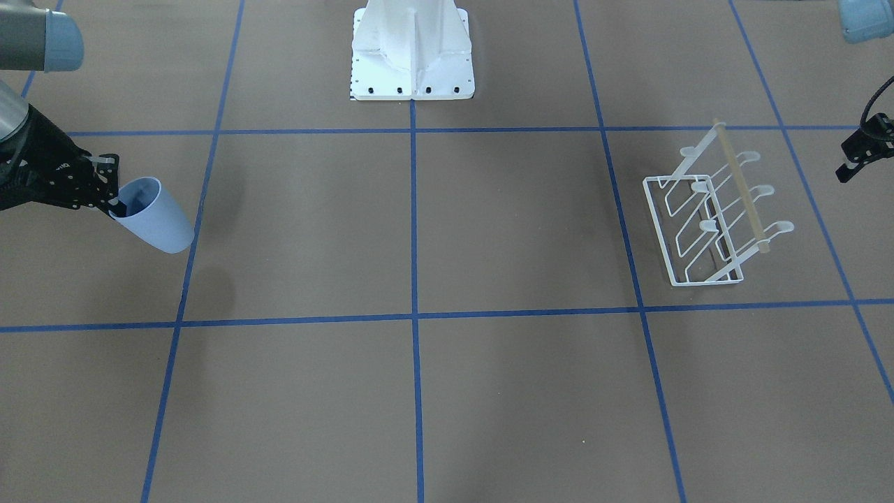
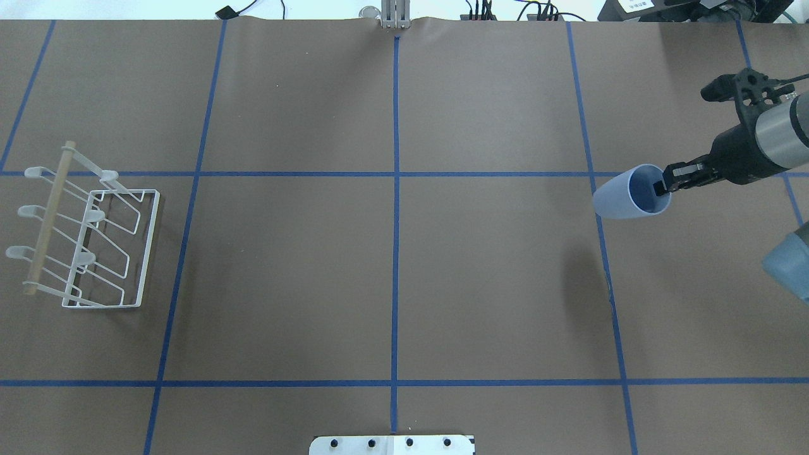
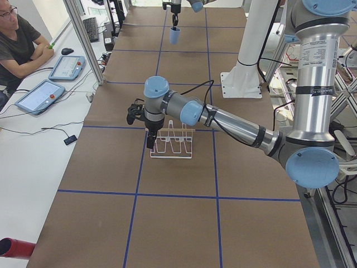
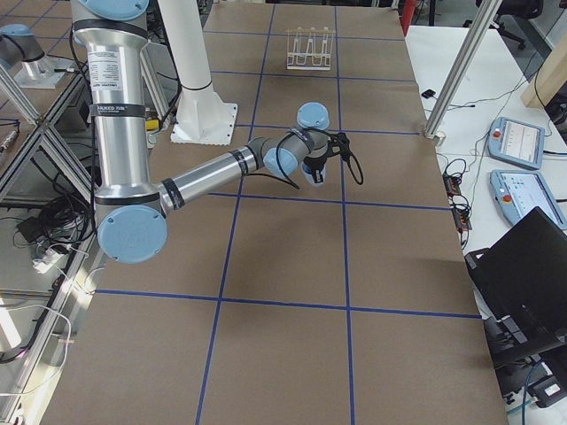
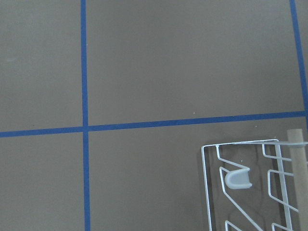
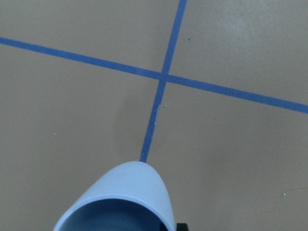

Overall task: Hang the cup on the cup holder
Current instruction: 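Lift the cup and carry it toward the center while the left arm approaches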

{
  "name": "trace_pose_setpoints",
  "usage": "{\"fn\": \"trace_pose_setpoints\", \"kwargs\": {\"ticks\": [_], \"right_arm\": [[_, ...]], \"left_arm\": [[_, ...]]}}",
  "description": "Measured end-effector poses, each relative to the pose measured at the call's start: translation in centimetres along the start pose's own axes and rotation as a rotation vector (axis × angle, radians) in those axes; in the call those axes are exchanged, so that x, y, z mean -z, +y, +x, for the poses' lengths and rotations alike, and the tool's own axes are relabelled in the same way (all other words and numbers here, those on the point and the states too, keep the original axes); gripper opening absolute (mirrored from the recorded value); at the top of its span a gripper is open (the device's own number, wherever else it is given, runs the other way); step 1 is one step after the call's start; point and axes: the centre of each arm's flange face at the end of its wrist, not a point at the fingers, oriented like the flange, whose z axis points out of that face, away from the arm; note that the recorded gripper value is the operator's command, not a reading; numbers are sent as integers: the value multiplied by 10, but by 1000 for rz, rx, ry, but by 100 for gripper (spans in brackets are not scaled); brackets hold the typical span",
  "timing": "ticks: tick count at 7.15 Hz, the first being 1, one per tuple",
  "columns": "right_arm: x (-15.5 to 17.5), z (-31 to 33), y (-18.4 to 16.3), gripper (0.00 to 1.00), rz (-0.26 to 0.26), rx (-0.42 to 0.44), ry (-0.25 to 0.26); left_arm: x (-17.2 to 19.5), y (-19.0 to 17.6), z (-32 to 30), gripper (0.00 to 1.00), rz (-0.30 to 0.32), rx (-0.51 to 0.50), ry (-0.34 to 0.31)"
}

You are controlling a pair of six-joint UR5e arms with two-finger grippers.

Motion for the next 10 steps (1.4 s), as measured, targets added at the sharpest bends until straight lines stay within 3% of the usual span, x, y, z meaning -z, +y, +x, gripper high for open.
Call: {"fn": "trace_pose_setpoints", "kwargs": {"ticks": [2,4,6,8,10], "right_arm": [[10,-39,-16,0,107,-110,-150],[15,-77,-22,0,159,-190,-281],[11,-127,-20,0,140,-274,-419],[13,-173,-12,0,82,-366,-550],[11,-210,7,0,-3,-419,-670]], "left_arm": [[10,-40,78,98,35,72,81],[16,-64,168,98,77,197,202],[17,-66,232,98,103,322,374],[6,-54,275,98,94,375,577],[-1,-49,326,98,32,450,769]]}}
